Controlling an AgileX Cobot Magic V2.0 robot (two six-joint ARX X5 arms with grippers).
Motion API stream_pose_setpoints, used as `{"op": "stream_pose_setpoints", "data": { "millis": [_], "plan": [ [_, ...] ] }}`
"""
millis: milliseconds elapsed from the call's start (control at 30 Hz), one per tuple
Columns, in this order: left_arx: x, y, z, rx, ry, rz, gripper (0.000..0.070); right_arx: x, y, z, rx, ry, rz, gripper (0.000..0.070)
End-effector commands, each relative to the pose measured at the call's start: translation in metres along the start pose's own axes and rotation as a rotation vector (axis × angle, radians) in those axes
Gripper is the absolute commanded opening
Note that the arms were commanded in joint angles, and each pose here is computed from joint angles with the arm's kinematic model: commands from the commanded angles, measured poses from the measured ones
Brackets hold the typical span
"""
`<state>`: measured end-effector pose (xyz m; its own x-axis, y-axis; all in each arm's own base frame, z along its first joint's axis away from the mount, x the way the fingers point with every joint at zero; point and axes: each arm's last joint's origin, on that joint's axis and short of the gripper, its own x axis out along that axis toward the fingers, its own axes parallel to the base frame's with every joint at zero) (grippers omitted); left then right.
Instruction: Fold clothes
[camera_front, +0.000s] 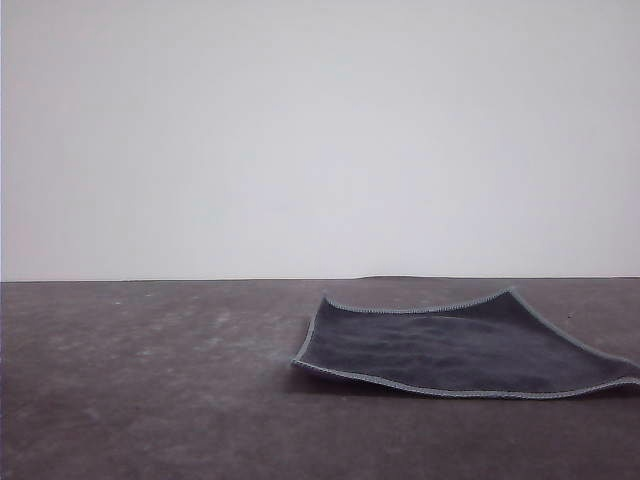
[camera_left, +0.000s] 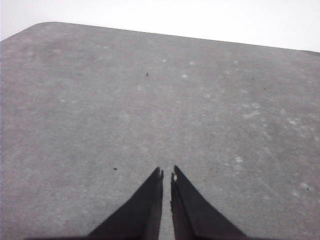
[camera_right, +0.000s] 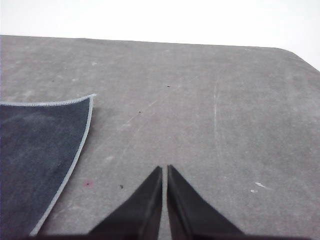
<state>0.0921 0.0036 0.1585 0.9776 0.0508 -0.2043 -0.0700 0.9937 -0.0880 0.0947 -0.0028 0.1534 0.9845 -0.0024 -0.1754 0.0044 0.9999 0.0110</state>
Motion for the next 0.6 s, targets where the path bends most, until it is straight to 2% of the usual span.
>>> {"op": "stream_pose_setpoints", "data": {
  "millis": [0,400,567],
  "plan": [
    [0.0022,0.0006,-0.0068,0.007,0.029,0.003,0.0017,0.0007,-0.0003,-0.0018,0.010,0.001,-0.005,0.0012],
    [0.0022,0.0006,-0.0068,0.007,0.029,0.003,0.0017,0.0007,-0.0003,-0.0014,0.010,-0.003,-0.005,0.0012],
    [0.0022,0.0006,-0.0067,0.007,0.029,0.003,0.0017,0.0006,-0.0002,0.0038,0.011,-0.057,-0.002,0.0012]
  ]
}}
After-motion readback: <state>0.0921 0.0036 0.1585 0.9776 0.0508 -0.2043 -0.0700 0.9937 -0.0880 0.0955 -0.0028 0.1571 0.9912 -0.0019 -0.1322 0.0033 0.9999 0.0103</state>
